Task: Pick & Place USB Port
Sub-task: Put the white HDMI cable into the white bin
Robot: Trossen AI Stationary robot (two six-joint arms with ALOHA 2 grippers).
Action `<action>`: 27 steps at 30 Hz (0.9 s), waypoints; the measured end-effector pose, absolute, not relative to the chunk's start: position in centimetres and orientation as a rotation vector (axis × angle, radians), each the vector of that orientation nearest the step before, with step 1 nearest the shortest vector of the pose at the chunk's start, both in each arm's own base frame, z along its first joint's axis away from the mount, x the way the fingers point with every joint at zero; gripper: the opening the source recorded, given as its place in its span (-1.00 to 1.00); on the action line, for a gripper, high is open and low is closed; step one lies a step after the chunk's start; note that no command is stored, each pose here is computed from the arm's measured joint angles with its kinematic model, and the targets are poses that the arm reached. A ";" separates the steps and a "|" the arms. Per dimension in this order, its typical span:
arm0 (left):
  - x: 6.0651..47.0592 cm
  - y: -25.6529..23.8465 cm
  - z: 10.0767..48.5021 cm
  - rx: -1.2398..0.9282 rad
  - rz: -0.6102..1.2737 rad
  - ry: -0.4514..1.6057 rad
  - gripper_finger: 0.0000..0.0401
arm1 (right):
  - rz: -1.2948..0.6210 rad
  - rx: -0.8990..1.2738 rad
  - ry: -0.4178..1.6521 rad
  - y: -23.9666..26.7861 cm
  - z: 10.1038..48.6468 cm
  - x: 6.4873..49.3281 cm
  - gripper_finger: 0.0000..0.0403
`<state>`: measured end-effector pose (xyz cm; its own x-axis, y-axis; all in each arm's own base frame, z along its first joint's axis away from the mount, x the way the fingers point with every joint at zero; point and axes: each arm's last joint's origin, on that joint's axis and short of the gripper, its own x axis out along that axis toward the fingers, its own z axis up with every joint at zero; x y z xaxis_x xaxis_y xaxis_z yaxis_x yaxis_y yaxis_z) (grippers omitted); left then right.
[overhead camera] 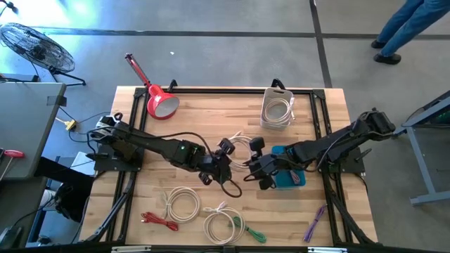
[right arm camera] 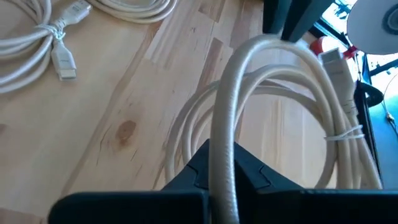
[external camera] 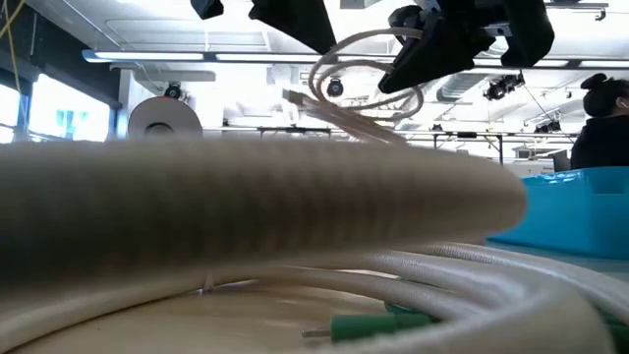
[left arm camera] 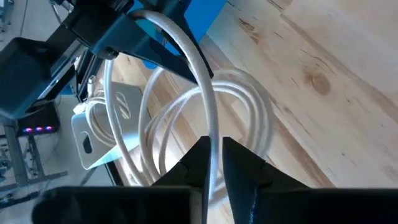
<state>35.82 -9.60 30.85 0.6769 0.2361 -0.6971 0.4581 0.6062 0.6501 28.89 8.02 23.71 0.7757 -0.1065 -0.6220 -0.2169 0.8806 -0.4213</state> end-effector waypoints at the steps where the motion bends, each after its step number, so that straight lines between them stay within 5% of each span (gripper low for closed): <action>1: 35.8 -9.6 30.9 0.929 -0.141 0.848 -0.79 | 0.064 -0.501 0.692 8.0 23.7 28.9 -0.96; 16: 35.8 -9.4 31.1 0.949 -0.059 0.848 -0.30 | 0.036 -0.491 0.720 7.9 23.5 28.7 -0.97; 27: 34.3 -8.6 34.2 0.974 0.124 0.770 -0.25 | -0.080 -0.507 0.814 7.4 22.9 28.0 -0.97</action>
<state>34.34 -8.65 34.18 0.7333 0.4233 -0.5321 0.2346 0.5770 0.7823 28.00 7.38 22.89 0.6903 -0.2593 -0.6755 -0.1227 0.8781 -0.4625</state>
